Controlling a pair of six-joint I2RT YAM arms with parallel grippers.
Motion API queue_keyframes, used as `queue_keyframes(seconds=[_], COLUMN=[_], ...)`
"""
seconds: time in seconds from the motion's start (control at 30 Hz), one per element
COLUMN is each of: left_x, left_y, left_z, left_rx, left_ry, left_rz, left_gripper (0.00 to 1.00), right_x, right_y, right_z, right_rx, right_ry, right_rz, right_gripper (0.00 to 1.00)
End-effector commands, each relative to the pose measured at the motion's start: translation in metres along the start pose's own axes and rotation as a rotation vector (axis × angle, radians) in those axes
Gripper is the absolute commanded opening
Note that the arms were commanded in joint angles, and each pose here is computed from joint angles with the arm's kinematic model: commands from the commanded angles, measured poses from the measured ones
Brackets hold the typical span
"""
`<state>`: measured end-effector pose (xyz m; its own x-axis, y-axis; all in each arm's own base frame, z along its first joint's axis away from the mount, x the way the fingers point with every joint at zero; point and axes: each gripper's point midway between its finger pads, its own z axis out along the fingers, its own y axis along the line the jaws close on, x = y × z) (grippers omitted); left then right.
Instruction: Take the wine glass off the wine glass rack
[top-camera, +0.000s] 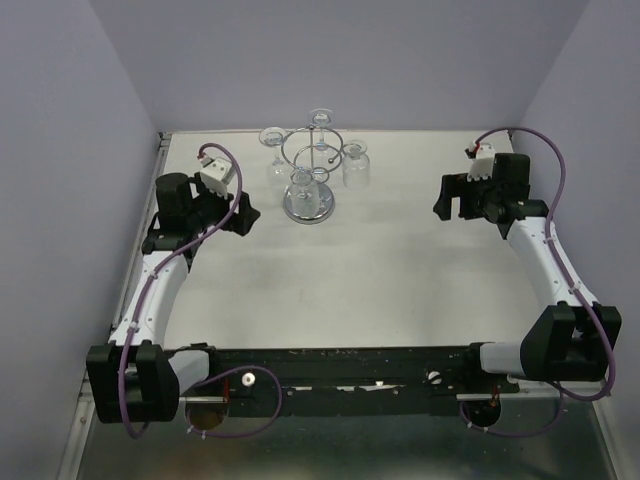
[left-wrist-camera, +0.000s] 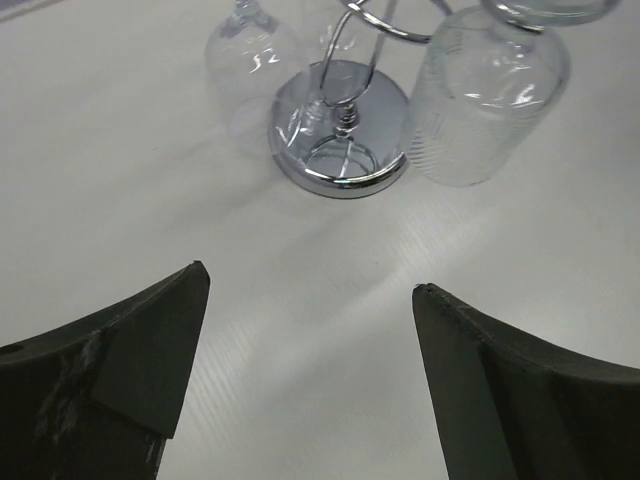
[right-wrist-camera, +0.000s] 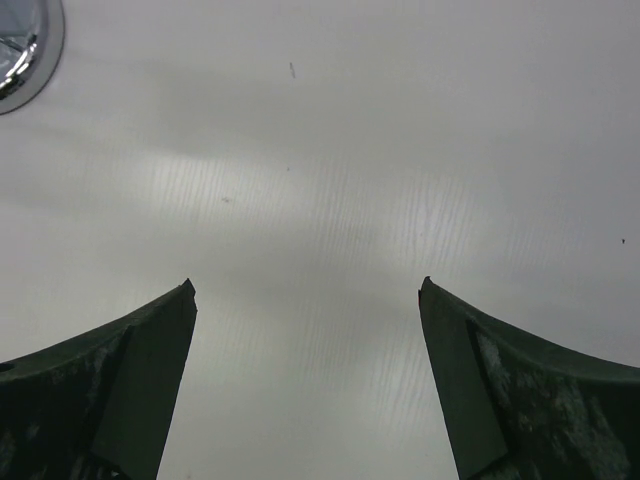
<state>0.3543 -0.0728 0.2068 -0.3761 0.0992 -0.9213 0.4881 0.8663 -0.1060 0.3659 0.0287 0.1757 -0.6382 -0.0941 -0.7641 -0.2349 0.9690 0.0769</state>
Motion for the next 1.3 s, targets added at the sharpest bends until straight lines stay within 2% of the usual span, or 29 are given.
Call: queue_keyframes(seconds=[0.0,0.1,0.23,0.37,0.53,0.7,1.27], left_x=[-0.021,-0.022,-0.026,-0.034,-0.037,-0.04,-0.021], left_y=[-0.061,-0.093,-0.107,-0.104,-0.108,-0.104,-0.109], left_z=[-0.009,-0.005,0.007,0.021,0.038,0.056,0.089], left_rx=[0.269,0.343,0.364,0.312,0.328,0.326,0.379], left_ry=[-0.118,-0.143,-0.157,-0.226,-0.261,-0.288,-0.3], left_rz=[0.236,0.326,0.274,0.263,0.294,0.307,0.349], left_gripper=[0.99,0.99,0.99,0.99,0.99,0.99,0.99], right_x=[-0.023,-0.026,-0.028,-0.032,-0.036,-0.038,-0.034], right_y=[0.02,0.031,0.038,0.04,0.046,0.062,0.064], right_z=[-0.004,-0.008,-0.016,-0.023,-0.031,-0.043,-0.049], right_rx=[-0.114,-0.175,-0.203,-0.205,-0.227,-0.325,-0.323], right_ry=[-0.057,-0.069,-0.088,-0.108,-0.111,-0.109,-0.103], right_rz=[0.046,0.056,0.057,0.055,0.044,-0.002,0.001], right_gripper=[1.0,1.0,1.0,1.0,1.0,1.0,1.0])
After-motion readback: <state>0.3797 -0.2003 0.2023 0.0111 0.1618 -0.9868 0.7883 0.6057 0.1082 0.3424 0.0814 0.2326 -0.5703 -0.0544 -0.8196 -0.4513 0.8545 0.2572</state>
